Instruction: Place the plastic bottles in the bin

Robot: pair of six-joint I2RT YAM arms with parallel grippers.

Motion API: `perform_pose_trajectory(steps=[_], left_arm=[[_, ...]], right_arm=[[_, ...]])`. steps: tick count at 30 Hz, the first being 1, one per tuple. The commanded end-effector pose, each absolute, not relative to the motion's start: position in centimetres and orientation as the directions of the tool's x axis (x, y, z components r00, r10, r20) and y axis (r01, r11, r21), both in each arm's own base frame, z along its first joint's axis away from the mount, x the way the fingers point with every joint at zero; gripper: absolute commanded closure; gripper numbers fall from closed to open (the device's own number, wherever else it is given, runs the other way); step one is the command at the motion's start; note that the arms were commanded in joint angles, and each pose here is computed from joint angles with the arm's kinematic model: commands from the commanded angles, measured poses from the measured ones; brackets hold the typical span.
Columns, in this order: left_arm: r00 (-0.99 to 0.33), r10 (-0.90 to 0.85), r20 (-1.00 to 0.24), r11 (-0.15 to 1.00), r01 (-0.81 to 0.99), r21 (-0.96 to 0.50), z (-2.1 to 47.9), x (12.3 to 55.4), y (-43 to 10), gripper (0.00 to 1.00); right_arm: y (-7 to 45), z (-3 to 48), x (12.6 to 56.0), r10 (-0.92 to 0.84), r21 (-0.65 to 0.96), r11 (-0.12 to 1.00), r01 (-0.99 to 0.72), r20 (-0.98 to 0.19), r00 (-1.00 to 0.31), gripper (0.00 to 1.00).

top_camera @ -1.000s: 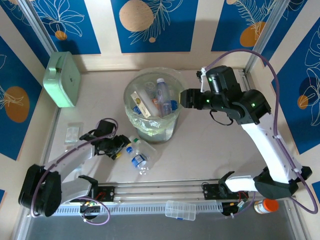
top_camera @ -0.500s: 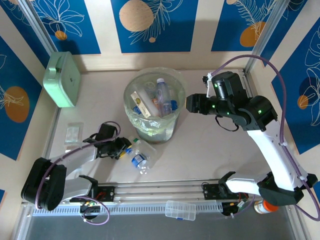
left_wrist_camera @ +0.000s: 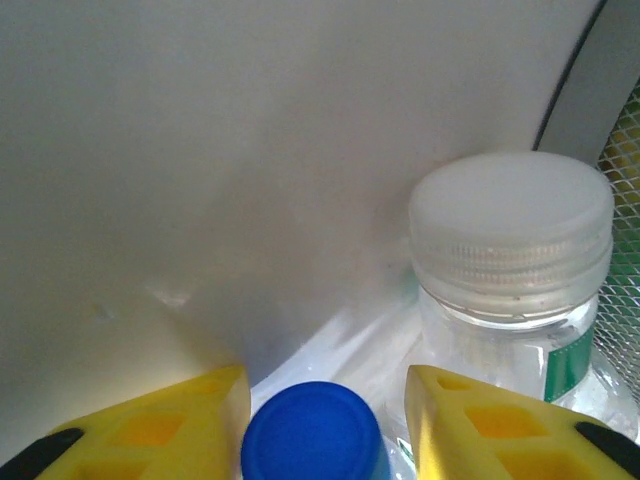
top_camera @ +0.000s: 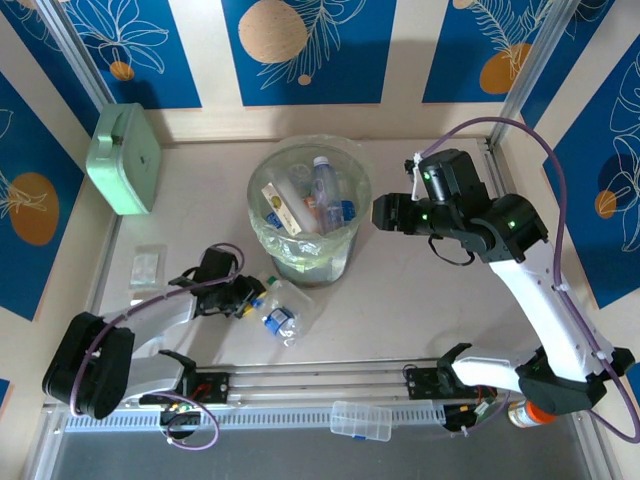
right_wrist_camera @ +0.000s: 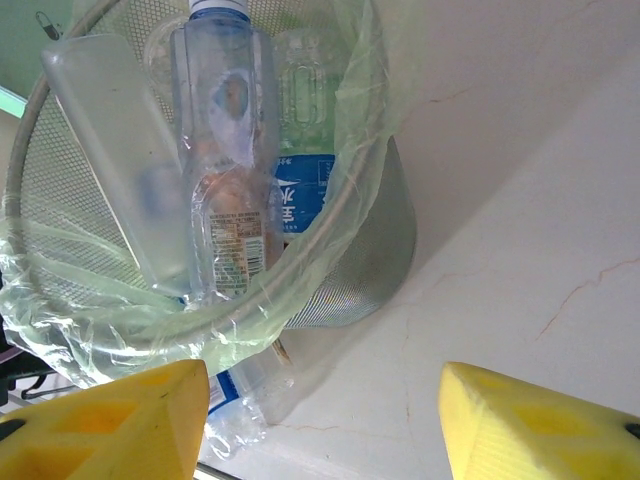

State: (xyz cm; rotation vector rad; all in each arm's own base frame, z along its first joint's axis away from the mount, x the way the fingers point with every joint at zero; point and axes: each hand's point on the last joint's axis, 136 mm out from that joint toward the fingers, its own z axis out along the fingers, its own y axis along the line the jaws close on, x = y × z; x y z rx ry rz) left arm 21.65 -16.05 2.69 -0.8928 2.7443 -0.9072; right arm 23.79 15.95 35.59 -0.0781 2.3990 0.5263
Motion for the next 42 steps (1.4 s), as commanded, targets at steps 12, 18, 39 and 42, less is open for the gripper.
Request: perform_pose_trajectory(steps=[12, 18, 39, 42], left_arm=[[-0.86, -0.508, 0.047, 0.696, -0.442, -0.565, 3.8, 21.6, -16.8, 0.75], [-0.903, -0.426, -0.065, 0.755, -0.315, -0.575, 8.5, 21.9, -16.2, 0.77], [-0.679, -0.197, -0.707, 0.461, 0.573, -0.678, 41.7, 19.2, -20.0, 0.88], [-0.648, -0.221, -0.729, 0.472, 0.583, -0.662, 44.1, 20.4, -20.1, 0.89]], right_arm=[[15.0, 35.9, 23.0, 0.156, 0.417, 0.897, -0.147, -0.611, -0.776, 0.38], [14.7, 37.3, 23.0, 0.159, 0.419, 0.892, -0.167, -0.639, -0.753, 0.38], [26.4, 43.6, 18.9, -0.139, 0.622, 0.463, -0.631, -0.652, -0.745, 0.31], [29.0, 43.7, 18.3, -0.2, 0.642, 0.396, -0.657, -0.638, -0.744, 0.22]])
